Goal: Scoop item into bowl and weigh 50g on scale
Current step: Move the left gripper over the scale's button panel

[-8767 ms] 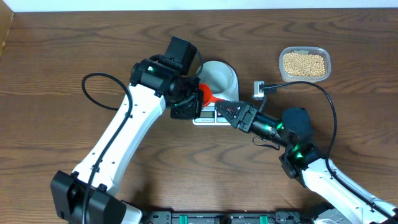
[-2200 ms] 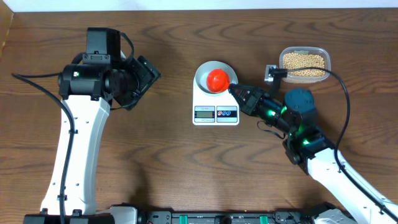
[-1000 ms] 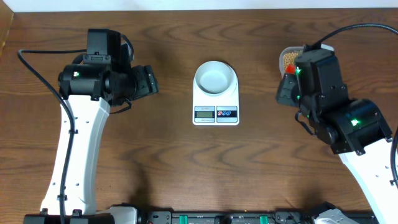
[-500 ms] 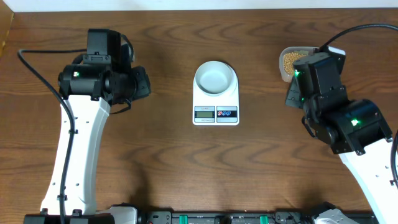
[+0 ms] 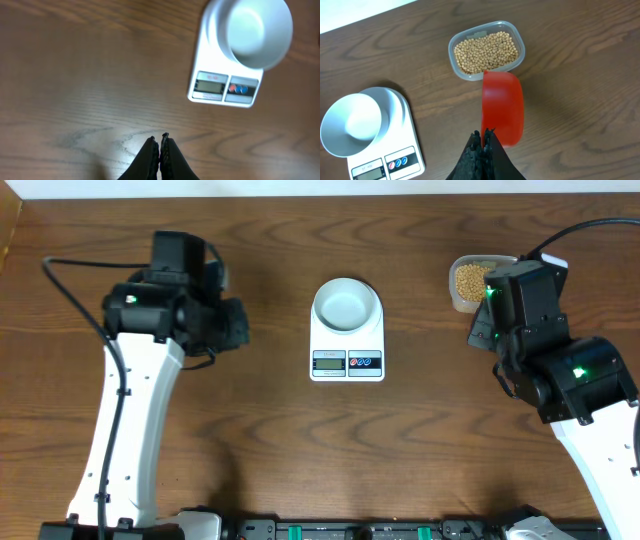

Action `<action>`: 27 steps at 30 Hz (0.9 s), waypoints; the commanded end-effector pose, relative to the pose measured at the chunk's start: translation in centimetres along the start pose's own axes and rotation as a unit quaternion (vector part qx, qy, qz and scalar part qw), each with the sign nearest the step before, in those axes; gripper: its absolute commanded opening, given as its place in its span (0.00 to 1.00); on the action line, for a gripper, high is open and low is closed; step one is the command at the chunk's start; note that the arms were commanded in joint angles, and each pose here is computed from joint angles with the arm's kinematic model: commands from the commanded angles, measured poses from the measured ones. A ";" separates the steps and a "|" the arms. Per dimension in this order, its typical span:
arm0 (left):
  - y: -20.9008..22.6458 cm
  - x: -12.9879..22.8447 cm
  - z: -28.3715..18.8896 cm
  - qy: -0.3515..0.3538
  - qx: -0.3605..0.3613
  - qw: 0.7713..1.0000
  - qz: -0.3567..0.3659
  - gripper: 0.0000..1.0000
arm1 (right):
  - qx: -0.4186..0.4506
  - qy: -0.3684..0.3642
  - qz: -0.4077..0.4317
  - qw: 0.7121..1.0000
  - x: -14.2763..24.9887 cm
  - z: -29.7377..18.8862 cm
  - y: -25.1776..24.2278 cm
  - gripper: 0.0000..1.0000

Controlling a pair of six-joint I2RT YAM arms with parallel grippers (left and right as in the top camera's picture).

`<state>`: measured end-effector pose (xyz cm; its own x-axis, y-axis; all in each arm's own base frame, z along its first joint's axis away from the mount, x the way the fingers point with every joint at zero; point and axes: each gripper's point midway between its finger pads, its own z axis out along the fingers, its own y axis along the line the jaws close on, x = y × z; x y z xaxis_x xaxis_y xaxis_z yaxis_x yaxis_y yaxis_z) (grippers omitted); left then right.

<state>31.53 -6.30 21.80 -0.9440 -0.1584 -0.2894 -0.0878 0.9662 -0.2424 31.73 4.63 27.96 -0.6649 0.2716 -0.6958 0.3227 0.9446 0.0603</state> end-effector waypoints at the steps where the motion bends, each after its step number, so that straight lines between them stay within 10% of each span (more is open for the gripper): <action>1: -2.2 0.9 0.0 0.005 0.008 0.996 0.085 0.07 | 0.001 -0.007 0.016 1.000 -0.7 -0.3 -0.2 0.01; 17: -10.8 6.3 1.6 0.029 0.063 0.924 0.375 0.07 | -0.005 -0.017 0.021 1.000 -1.2 0.0 0.3 0.01; 27: -13.7 8.0 3.3 0.040 0.079 0.898 0.431 0.07 | -0.006 -0.015 0.020 1.000 -1.2 0.1 0.4 0.01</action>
<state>26.24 -21.06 21.21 -0.6844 0.6084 -0.4019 0.6948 0.7112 -0.1065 32.38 5.05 28.05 -0.6539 0.2809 -0.7025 0.3181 0.9445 0.0816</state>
